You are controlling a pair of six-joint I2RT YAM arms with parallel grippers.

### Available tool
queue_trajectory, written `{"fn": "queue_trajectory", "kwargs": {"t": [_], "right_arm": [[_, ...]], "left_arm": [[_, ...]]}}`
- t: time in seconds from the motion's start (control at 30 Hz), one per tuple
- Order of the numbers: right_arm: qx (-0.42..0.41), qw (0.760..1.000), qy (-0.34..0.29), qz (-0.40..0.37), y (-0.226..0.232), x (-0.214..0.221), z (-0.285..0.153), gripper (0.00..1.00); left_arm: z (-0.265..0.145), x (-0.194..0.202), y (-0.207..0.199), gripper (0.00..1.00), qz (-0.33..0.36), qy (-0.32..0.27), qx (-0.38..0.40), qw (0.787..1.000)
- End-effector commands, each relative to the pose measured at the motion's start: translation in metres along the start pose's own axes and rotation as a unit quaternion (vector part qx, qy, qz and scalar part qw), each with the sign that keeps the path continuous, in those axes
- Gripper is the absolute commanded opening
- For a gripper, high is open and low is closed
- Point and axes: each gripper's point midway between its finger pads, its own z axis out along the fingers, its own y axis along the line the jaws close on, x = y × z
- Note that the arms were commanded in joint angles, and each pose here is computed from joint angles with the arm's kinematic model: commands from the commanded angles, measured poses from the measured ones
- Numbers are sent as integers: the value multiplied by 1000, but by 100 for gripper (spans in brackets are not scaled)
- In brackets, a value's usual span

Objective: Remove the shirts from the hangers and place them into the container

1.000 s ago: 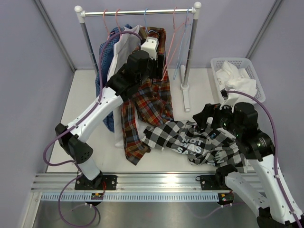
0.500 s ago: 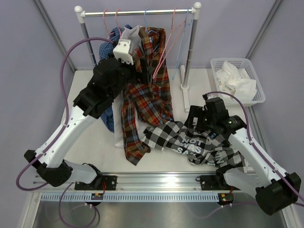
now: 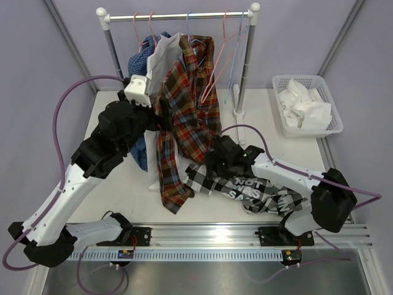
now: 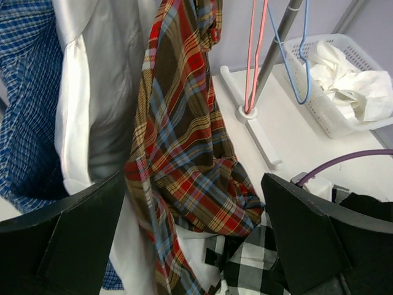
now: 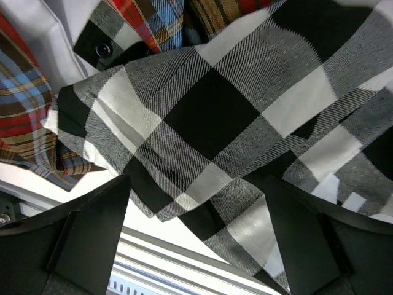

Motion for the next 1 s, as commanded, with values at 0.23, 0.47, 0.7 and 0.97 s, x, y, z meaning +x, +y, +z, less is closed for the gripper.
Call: {"fn": "queue_trajectory", "kwargs": {"t": [0.23, 0.47, 0.7, 0.97], "right_arm": [[66, 997, -28, 43, -19, -3, 19, 69], [100, 992, -38, 69, -43, 1, 13, 3], [183, 963, -122, 154, -123, -34, -54, 0], [273, 910, -159, 267, -208, -24, -118, 0]], "left_arm": [[-16, -3, 18, 99, 3, -19, -28, 999], [-15, -1, 16, 99, 4, -17, -24, 1000], [-16, -4, 15, 99, 4, -20, -20, 1000], [-18, -7, 12, 99, 0, -23, -13, 1000]]}}
